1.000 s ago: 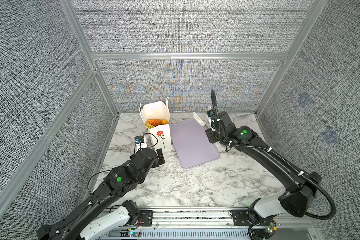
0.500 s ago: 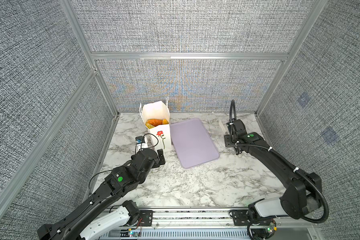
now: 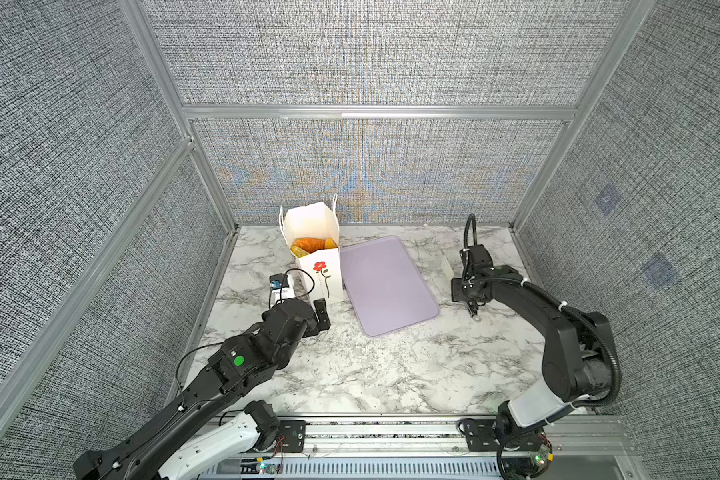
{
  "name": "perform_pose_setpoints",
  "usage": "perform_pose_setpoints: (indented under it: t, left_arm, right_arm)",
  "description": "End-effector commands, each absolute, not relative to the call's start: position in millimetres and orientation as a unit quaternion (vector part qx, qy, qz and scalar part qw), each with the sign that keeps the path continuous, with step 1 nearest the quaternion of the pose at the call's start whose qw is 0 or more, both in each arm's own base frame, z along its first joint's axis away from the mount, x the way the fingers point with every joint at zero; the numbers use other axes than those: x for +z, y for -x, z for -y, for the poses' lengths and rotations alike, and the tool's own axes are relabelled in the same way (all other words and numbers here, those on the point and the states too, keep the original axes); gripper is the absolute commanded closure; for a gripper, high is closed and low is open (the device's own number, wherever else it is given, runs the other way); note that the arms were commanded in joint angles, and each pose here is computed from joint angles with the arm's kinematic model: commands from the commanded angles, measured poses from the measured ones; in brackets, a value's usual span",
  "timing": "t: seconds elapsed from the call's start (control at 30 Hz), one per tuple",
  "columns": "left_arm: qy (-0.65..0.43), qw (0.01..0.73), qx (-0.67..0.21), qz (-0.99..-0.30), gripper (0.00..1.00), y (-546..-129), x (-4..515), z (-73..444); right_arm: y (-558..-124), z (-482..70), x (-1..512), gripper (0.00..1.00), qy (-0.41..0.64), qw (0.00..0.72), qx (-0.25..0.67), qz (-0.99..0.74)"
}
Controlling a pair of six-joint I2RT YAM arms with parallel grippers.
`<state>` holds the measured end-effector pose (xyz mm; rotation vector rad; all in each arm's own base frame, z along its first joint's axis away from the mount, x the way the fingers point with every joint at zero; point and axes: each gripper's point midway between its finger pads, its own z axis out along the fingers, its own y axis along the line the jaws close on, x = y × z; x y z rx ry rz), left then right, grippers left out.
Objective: Place the fake bread into the paper bag
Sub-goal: 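Move the tongs away from the tray and lay them on the table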
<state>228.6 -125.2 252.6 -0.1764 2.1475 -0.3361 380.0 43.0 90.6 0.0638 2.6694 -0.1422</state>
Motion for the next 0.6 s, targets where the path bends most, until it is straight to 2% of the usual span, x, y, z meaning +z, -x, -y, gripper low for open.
perform_pose_setpoints:
  t: [0.0, 0.33, 0.57]
  left_arm:
    - [0.075, 0.463, -0.138, -0.873, 0.01, -229, 252, 125]
    - [0.08, 0.458, -0.135, -0.875, 0.01, -226, 244, 121]
    - [0.086, 0.454, -0.133, -0.877, 0.0, -223, 239, 118]
  right_arm:
    - [-392, -48, 87, 0.35, -0.024, 0.25, -0.038, -0.967]
    - [-407, -54, 63, 0.35, -0.016, 0.238, -0.022, -0.971]
    - [-406, -47, 43, 0.27, -0.015, 0.213, -0.034, -0.976]
